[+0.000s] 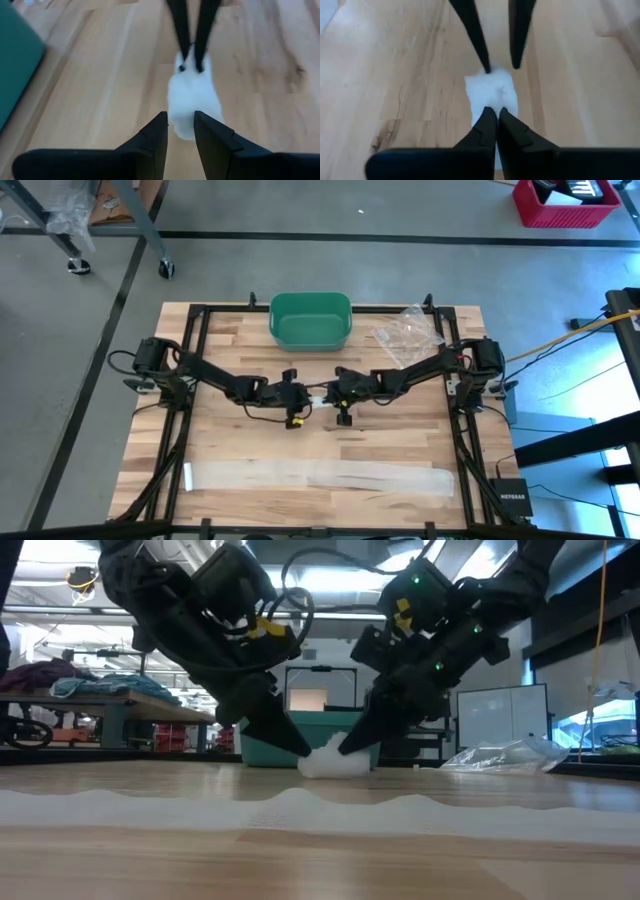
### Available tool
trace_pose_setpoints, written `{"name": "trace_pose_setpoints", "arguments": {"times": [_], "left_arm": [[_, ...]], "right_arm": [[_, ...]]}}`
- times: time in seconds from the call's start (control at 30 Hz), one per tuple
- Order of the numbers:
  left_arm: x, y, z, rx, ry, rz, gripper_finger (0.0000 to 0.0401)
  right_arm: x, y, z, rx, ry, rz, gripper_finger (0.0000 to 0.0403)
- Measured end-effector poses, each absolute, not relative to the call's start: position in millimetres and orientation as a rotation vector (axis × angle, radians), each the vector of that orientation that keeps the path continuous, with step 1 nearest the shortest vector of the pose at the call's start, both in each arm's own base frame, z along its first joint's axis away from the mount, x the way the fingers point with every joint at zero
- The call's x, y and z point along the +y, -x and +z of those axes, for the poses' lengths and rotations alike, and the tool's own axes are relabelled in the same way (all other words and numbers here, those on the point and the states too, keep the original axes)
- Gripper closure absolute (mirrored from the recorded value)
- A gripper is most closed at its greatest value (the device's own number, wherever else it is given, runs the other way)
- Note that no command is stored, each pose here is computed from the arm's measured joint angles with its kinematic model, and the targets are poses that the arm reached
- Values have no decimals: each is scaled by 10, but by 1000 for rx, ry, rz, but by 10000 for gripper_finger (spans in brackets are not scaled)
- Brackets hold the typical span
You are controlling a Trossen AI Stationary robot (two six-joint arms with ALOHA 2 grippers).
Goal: Roll bandage
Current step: Roll the top white bandage
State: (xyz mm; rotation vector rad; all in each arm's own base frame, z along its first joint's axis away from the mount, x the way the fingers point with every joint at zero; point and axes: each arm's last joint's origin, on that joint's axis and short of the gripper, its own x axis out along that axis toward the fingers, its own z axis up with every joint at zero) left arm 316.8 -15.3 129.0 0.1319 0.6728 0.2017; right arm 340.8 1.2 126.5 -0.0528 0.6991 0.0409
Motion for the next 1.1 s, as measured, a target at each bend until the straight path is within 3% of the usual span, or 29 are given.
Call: {"name": "trace_pose_setpoints", "arguments": {"times": [0.57,0.93,1.1], "left_arm": [[-119,-3172,1293,666,-98,224,313],[-119,-3172,1293,665,-97,224,313],[-119,-3171,1293,665,-98,224,313]], "right_arm": [[125,-3376,1366,689,125,52,377],[125,-3392,1304,697,159,63,286],[126,-3421,1214,699,202,79,276]]}}
